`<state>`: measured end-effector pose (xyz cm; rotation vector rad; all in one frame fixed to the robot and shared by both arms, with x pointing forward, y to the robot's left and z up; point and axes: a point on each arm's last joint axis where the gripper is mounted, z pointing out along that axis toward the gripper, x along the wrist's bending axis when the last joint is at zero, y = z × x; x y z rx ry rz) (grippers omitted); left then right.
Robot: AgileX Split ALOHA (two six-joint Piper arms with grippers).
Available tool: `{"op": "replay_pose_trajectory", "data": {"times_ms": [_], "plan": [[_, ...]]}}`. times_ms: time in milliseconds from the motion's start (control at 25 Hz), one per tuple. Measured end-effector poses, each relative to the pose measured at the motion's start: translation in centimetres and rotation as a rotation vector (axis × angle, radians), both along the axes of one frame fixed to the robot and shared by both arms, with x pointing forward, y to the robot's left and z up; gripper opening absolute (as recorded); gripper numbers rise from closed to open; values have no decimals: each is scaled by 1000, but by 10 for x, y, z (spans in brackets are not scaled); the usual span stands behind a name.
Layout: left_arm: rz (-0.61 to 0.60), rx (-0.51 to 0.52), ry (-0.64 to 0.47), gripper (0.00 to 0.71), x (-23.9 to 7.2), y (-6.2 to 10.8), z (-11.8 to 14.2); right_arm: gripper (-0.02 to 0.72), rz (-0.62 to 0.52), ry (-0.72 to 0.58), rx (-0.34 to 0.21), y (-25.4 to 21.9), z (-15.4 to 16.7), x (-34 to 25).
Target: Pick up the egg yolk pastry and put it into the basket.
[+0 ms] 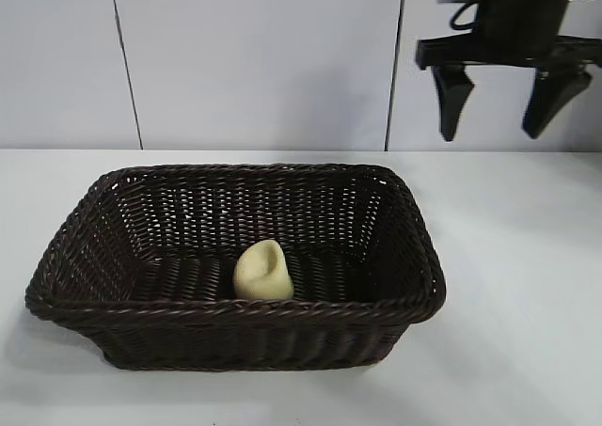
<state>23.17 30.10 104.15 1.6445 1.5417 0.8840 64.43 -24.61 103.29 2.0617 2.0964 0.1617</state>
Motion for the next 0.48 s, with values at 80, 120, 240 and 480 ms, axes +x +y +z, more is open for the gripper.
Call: {"op": "replay_pose_trajectory", "data": {"times_ms": [80,120,240,480], "plan": [[0,0,0,589,0,0,0,601,-41,26,-19,-21,0,0],[0,0,0,589,0,0,0,601,-60,32,-22,-31,0,0],[0,0,0,589,0,0,0,601,-88,34,-25,-47,0,1],[0,0,0,589,0,0,0,601,-68,54,-21,-48,0,-12]]}}
